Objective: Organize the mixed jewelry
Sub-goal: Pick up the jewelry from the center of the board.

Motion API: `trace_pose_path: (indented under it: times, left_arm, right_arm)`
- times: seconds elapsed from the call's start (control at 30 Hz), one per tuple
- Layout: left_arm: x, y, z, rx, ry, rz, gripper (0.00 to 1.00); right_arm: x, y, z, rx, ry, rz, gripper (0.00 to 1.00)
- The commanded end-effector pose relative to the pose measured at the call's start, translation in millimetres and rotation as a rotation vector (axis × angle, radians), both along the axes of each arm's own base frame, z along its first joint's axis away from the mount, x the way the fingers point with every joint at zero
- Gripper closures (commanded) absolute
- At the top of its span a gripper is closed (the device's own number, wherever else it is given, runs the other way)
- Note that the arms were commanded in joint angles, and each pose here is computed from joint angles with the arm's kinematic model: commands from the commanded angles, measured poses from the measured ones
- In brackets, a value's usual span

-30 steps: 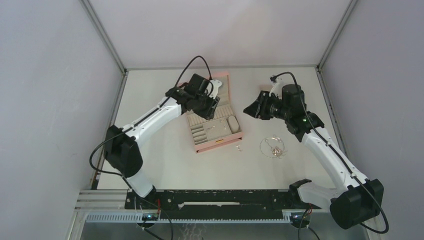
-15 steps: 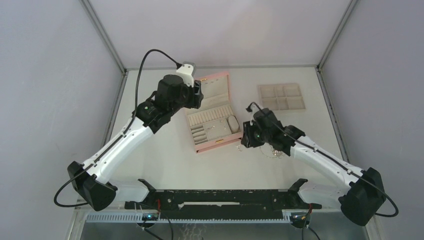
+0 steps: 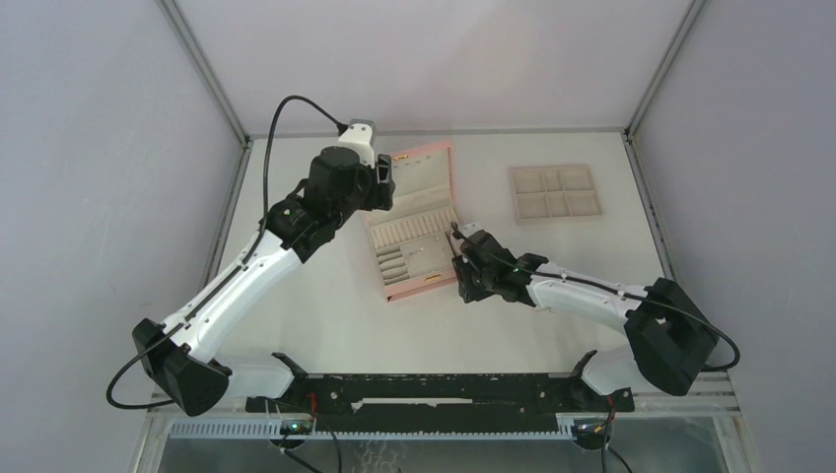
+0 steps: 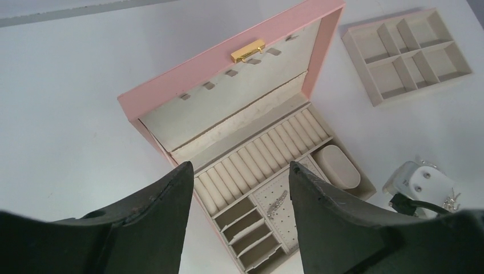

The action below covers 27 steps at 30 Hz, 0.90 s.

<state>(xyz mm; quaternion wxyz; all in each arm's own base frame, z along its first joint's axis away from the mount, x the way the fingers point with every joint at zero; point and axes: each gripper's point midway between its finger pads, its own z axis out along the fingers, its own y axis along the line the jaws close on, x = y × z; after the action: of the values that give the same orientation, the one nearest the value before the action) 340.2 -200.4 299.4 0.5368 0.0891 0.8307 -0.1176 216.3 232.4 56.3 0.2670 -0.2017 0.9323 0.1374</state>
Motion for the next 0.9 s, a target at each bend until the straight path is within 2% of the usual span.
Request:
trace_pose_path:
  times: [0.0, 0.37, 0.87]
  left_arm:
    - [-2, 11, 21, -0.053, -0.039, 0.042, 0.33]
    - [-3, 13, 15, -0.053, -0.023, 0.054, 0.33]
    - [-2, 9, 9, -0.066, -0.003, 0.051, 0.34]
  right_arm:
    - [16, 9, 0, 0.007, -0.067, 0.006, 0.58]
    - [10, -3, -28, -0.038, -0.044, -0.023, 0.62]
    - [16, -4, -37, -0.057, -0.059, -0.029, 0.66]
